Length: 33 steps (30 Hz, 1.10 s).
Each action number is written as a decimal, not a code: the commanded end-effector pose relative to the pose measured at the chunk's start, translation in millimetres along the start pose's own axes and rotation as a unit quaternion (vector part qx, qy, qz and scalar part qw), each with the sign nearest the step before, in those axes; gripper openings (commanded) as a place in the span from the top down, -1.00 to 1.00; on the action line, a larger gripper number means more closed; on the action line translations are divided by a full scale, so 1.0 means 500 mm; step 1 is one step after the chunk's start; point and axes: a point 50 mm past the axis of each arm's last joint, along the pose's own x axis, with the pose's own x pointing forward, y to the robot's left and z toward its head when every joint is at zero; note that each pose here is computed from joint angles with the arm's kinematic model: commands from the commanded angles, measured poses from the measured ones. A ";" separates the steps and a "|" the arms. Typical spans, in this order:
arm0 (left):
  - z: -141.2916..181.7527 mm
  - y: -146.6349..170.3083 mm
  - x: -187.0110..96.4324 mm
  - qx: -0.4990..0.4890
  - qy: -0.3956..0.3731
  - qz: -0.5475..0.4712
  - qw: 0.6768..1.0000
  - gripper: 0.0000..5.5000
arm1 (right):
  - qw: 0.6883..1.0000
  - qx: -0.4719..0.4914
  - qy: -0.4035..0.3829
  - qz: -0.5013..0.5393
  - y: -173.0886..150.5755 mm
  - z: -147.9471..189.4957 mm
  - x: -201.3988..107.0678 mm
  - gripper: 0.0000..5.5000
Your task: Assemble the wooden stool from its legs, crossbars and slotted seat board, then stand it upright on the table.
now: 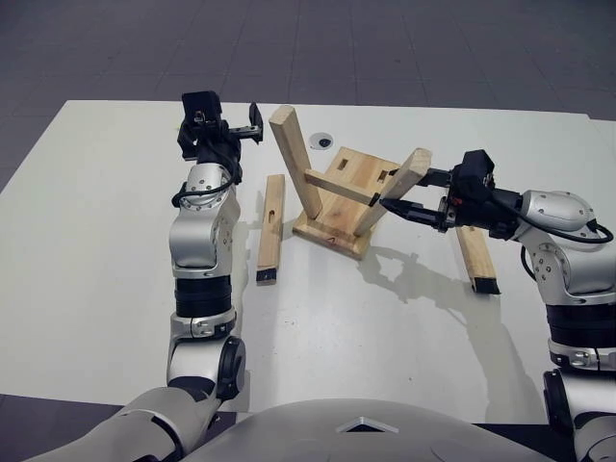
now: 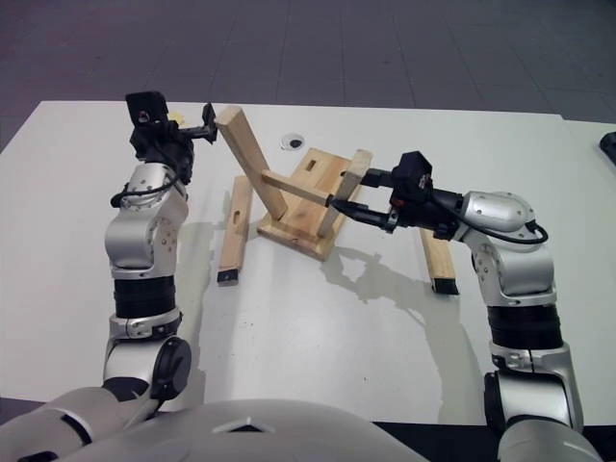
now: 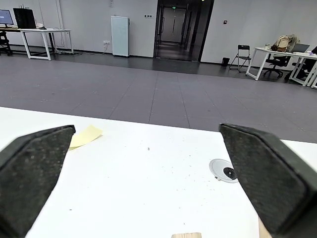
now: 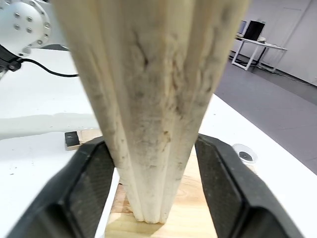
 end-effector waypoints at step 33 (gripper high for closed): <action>0.045 -0.089 -0.090 0.105 -0.117 -0.117 0.981 -0.96 | 0.930 0.121 -0.262 -0.229 0.071 0.151 -0.115 -0.96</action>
